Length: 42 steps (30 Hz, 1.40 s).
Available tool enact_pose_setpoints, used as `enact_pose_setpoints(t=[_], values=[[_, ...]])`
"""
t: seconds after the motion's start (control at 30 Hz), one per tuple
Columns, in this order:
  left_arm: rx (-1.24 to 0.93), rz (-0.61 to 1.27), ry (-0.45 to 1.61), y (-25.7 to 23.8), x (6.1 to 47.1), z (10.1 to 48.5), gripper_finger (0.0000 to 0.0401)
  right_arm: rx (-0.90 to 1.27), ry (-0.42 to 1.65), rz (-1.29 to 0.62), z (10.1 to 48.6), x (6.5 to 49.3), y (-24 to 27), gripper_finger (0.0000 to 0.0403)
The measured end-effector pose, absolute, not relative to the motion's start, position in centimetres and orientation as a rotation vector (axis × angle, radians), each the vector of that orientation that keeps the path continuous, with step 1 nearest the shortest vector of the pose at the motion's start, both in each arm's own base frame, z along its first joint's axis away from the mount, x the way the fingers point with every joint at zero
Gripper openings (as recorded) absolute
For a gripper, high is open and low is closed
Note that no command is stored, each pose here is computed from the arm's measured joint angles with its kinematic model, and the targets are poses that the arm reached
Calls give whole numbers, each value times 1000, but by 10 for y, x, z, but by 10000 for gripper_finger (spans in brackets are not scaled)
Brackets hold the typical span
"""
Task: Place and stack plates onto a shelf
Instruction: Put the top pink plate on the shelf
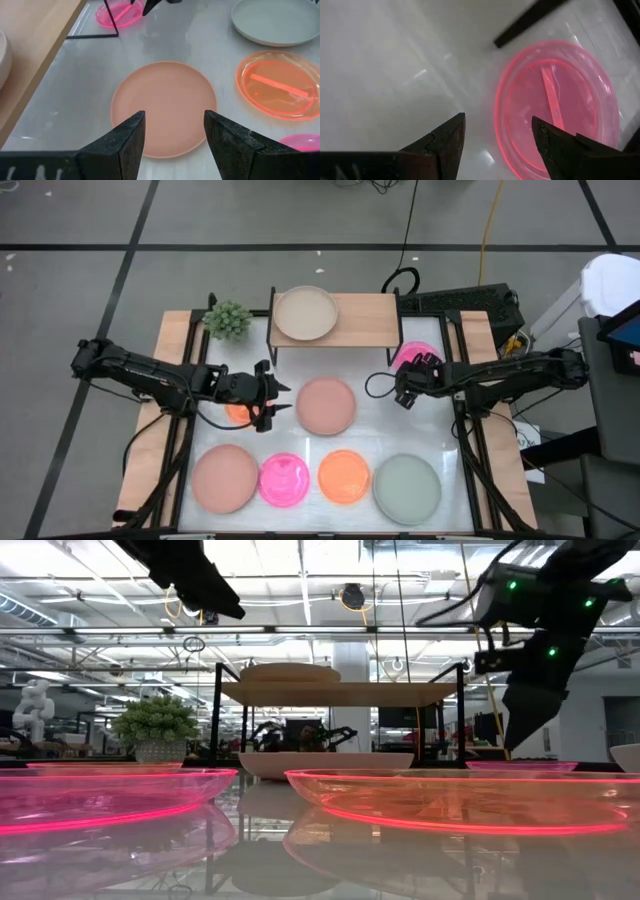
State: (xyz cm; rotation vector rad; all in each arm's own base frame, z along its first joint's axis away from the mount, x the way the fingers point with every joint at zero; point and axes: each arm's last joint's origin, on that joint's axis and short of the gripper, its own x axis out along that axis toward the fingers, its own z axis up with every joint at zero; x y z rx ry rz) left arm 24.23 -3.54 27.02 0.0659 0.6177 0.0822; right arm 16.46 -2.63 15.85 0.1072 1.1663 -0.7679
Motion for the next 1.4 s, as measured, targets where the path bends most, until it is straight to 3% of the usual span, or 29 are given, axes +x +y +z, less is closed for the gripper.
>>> enact_pose_setpoints(t=[0.4,0.8,1.4], values=[[61,83,617,-35,242,270,209,182,1345,-812,135,168,-43,210],[46,85,581,-36,244,273,209,123,1429,-812,126,169,-48,206],[25,84,507,-36,248,279,209,91,1423,-781,125,171,-49,79]])
